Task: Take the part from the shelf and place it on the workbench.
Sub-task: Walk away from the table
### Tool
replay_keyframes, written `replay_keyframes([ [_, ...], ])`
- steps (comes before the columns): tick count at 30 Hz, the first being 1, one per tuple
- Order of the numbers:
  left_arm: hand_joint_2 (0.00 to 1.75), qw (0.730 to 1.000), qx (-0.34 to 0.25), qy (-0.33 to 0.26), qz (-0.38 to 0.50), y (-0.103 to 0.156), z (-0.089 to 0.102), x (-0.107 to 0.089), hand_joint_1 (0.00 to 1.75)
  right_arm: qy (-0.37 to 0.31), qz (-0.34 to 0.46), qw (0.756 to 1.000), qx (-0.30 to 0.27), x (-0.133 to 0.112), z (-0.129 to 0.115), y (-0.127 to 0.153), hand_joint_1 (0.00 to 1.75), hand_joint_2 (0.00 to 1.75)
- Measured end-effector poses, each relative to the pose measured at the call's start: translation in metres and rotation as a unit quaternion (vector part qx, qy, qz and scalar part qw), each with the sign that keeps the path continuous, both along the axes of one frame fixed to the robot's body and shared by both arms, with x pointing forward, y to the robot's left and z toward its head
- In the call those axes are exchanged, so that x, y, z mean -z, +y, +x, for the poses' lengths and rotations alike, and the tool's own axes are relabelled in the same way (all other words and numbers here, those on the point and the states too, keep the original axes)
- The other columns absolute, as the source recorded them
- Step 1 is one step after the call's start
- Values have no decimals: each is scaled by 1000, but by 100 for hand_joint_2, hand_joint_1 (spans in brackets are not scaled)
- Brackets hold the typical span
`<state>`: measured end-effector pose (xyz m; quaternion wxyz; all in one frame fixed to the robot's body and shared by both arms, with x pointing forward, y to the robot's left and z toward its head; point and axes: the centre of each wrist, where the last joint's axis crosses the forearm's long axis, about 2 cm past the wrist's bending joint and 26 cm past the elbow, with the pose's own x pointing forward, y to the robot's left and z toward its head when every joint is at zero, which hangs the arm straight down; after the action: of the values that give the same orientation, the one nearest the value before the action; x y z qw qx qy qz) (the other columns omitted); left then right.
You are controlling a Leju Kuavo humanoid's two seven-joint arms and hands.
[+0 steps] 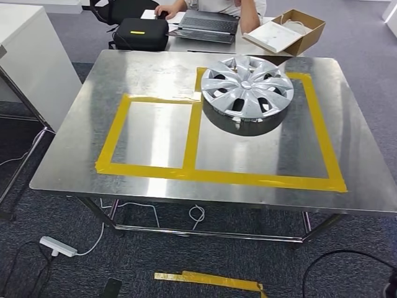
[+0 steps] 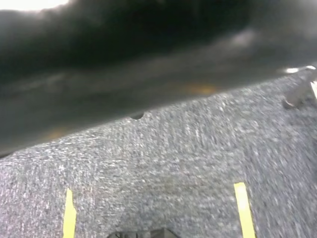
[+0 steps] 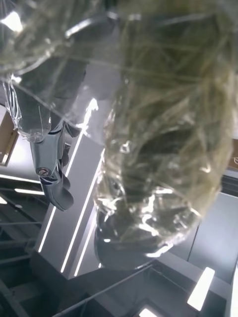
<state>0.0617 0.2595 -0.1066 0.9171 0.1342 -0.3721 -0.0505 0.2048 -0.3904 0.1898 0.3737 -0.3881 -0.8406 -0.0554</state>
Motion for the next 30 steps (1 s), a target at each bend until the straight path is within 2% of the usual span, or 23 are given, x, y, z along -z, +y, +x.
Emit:
replay_keyframes([
  [11,0,1000,-7,3,-1,-1,-3,0,0,-1,9,999,39,14,-26,-11,0,0],
  [21,0,1000,-20,6,4,0,-7,1,0,27,21,996,78,32,-44,-21,0,0],
  [26,0,1000,-30,6,3,0,-7,1,0,92,49,989,106,65,-57,-35,0,0],
  [30,0,999,-40,4,1,-1,-8,1,0,174,80,972,134,112,-69,-44,0,0],
])
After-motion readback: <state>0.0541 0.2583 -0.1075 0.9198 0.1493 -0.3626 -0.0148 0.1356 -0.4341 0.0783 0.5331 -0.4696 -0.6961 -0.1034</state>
